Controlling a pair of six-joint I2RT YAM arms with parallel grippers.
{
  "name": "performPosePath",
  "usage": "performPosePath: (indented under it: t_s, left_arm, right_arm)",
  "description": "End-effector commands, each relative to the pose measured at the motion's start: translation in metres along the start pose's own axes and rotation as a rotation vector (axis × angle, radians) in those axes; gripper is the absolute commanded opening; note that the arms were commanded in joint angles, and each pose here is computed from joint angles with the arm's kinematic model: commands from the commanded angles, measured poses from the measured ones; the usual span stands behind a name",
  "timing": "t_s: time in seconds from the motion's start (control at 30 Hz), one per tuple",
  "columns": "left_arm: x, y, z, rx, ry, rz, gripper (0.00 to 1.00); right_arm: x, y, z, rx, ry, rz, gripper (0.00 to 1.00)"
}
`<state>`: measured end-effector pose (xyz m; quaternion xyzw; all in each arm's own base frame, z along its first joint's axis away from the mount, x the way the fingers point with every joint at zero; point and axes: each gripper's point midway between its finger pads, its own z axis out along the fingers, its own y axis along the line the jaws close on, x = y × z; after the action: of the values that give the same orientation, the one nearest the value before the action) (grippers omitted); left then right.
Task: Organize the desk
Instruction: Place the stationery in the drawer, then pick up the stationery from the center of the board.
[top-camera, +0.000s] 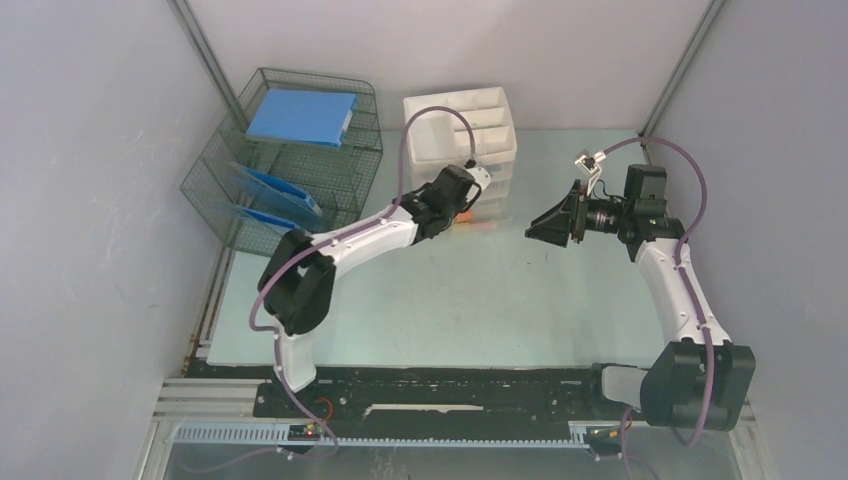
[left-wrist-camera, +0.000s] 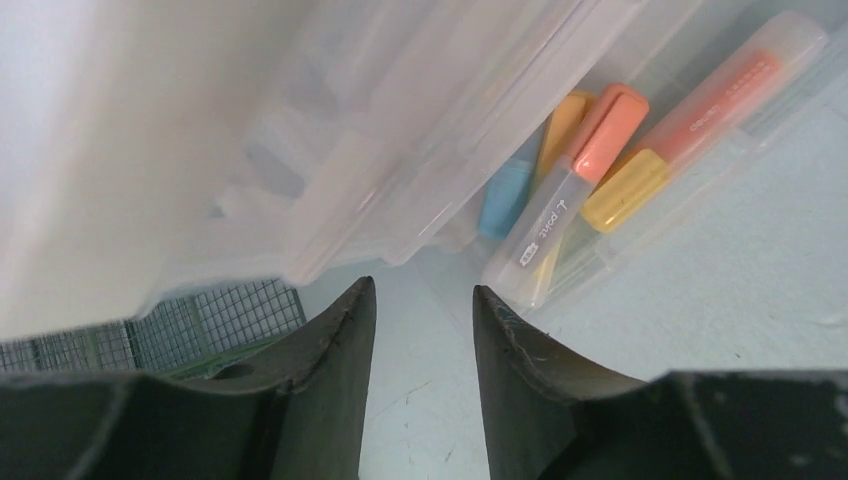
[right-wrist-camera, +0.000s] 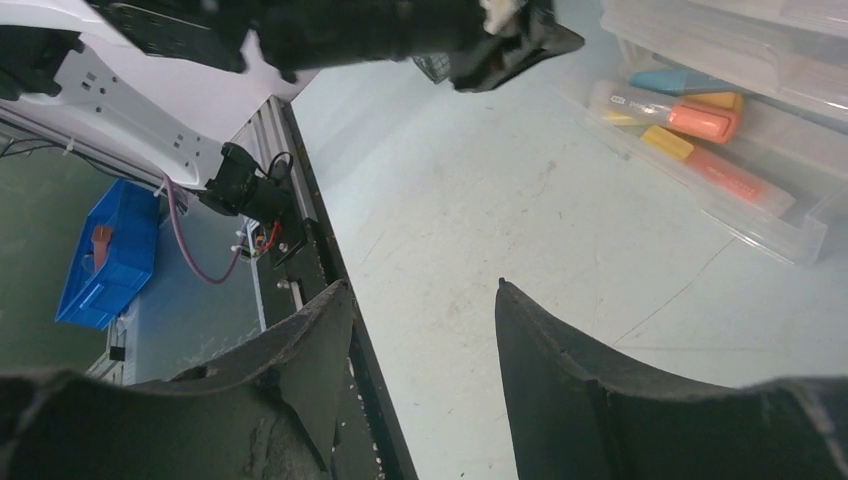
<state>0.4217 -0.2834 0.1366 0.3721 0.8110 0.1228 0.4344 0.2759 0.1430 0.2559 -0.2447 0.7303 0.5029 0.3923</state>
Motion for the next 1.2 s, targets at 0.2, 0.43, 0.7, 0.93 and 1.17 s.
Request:
performPosePath:
  t_s: [0.2, 0.43, 0.7, 0.93, 1.17]
  left_arm:
    - [-0.041, 0.025, -0.088, 0.100, -0.248, -0.283, 0.58]
    - [-0.037, 0.030, -0.134, 0.176, -0.335, -0.406, 0.70]
    - [-0.029, 0.051, -0.182, 0.221, -0.445, -0.563, 0.91]
    - [-0.015, 0.072, -0.212, 0.267, -0.501, -0.637, 0.98]
    - [0.003, 0.086, -0.216, 0.317, -0.492, -0.688, 1.00]
  right_arm:
    - [-0.004, -0.004, -0.006, 0.017, -0.019, -0.029, 0.62]
    - [-0.005, -0.008, -0.010, 0.035, -0.027, -0.027, 0.62]
    - [-0.007, -0.014, -0.016, 0.057, -0.040, -0.020, 0.62]
    - [-0.007, -0.017, -0.018, 0.070, -0.042, -0.022, 0.62]
    - [-0.006, -0.024, -0.021, 0.108, -0.041, -0.031, 0.62]
